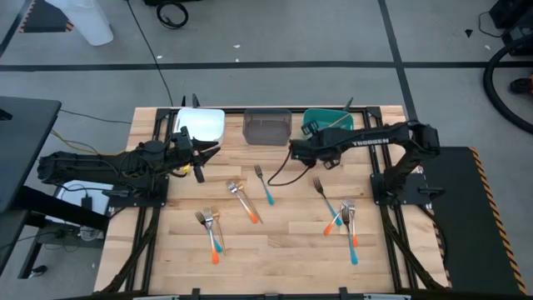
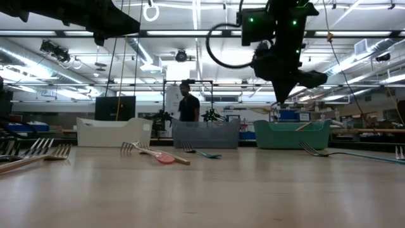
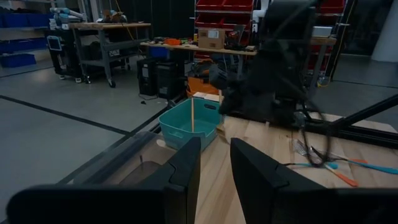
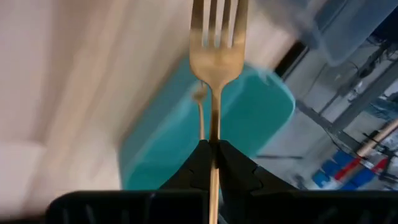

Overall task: Sort silverware by color (type)
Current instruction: Put the gold fork into the green bin

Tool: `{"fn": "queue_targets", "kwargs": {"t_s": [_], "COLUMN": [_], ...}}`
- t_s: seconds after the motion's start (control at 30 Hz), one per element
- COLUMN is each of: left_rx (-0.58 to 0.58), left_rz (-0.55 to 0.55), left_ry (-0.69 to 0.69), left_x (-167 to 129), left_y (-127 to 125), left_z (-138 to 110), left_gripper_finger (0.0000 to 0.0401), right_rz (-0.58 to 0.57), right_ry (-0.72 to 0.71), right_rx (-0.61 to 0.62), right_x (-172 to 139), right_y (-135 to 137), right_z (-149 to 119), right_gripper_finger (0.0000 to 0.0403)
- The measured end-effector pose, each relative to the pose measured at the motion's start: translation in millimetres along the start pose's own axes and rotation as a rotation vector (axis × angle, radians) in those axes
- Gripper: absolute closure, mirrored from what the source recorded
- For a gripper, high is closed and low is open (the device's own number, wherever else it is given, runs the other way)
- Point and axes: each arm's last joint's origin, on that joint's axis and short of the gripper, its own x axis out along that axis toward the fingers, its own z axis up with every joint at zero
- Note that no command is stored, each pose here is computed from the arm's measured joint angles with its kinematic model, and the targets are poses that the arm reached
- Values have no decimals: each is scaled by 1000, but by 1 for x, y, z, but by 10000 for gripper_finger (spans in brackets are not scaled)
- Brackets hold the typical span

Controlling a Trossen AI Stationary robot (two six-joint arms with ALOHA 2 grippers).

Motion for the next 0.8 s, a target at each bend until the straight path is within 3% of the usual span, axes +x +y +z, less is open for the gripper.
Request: {"fn": "queue_targets", "kwargs": {"t_s": [0.13,0.23,0.5,0.8], "left_rx": [0,0,0,0], "left_rz": [0,0,0,0], "left_ry": [0,0,0,0], "left_x": [0,0,0,0], "left_y": [0,0,0,0], "left_z": [0,0,0,0], "left_gripper_finger": [306,306,306,306], "right_rz": [8,24,82,30], "right_ry": [116,176,238,201], "right_rx": [-130,-159,-58,3], "right_x": [11,20,45,68], "right_y": [-7,-14,-32,-42], "right_z": [-16,-27,-54,-58], "right_gripper_finger": [380,380,380,380]}}
